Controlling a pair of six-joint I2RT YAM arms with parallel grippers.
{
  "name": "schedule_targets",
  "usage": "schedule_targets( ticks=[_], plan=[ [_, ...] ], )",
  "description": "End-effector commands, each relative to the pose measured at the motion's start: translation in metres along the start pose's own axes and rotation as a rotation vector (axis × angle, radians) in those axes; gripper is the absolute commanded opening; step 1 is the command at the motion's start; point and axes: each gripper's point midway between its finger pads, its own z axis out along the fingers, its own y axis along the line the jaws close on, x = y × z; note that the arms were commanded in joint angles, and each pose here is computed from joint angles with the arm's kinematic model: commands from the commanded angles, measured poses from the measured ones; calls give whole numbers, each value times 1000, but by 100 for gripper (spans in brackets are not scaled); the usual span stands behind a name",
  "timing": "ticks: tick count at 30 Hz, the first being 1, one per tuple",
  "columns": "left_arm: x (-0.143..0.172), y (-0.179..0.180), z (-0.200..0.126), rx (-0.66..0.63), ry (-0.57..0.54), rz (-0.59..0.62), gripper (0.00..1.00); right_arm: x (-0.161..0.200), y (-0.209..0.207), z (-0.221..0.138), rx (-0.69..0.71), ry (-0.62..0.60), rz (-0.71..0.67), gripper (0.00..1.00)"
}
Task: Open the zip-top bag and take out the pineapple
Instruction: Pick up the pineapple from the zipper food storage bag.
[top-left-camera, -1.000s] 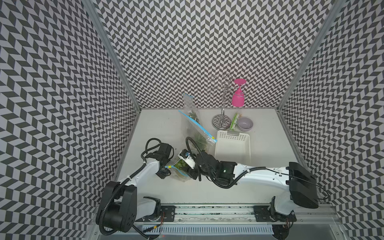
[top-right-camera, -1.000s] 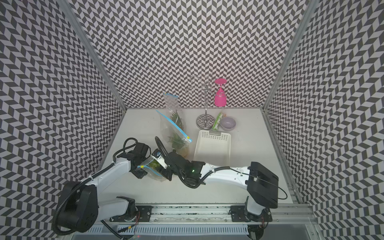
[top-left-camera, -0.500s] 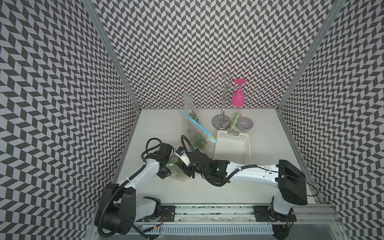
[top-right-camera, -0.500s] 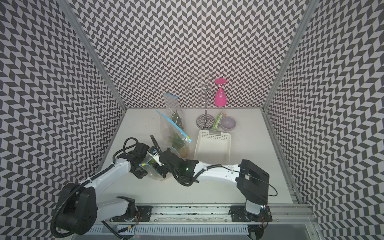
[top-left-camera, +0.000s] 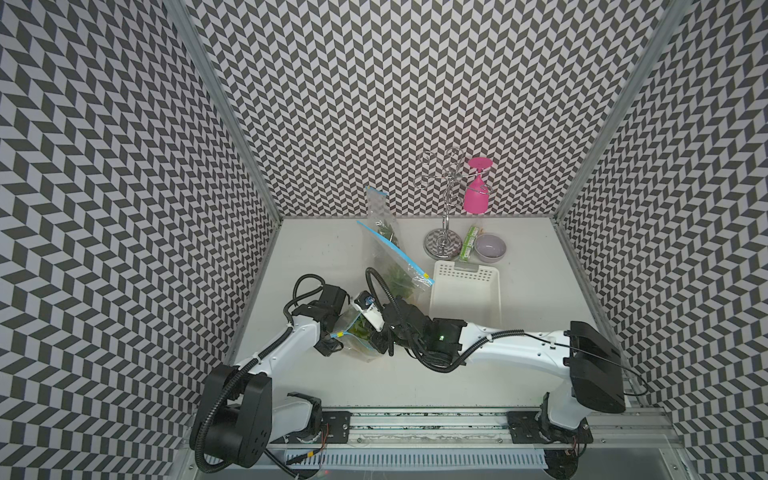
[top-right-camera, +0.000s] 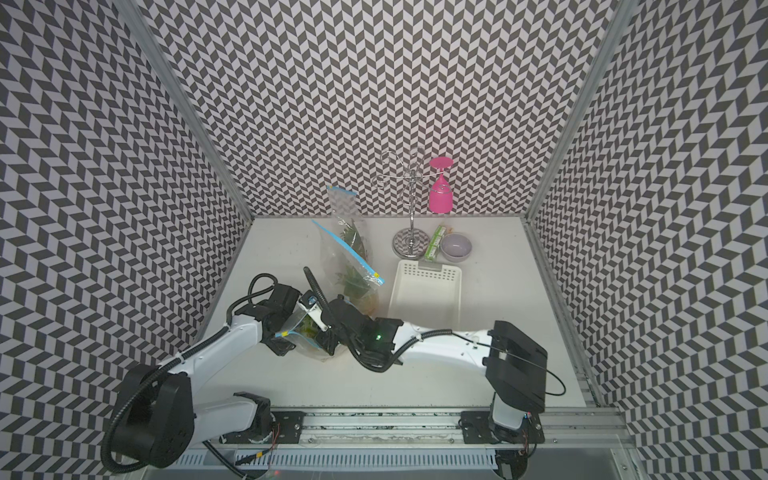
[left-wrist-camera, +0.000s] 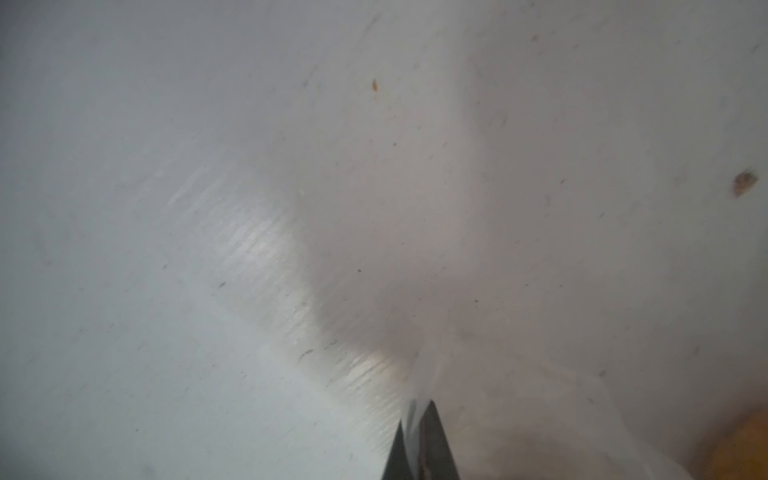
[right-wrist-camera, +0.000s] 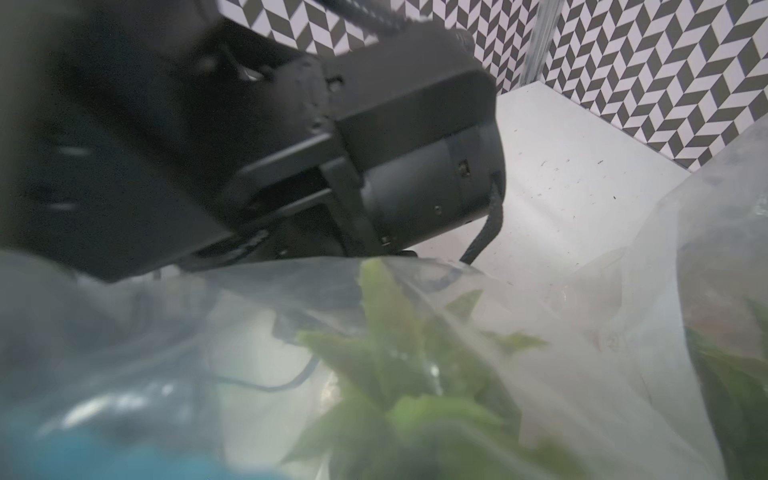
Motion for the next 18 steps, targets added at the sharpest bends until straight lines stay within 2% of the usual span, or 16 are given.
schedule_targets(
  ticks=[1,9,18],
  plan=[
    [-21,-8,-4,-18,-68,-17,0,-73,12,-54,-86,-231,-14,0],
    [-36,-23,2,-55,-79,1,0,-132,5,-107,-93,-403,-25,0],
    [-46,-27,6,-103,-95,19,0,-189,6,-142,-130,-518,-45,0]
  ],
)
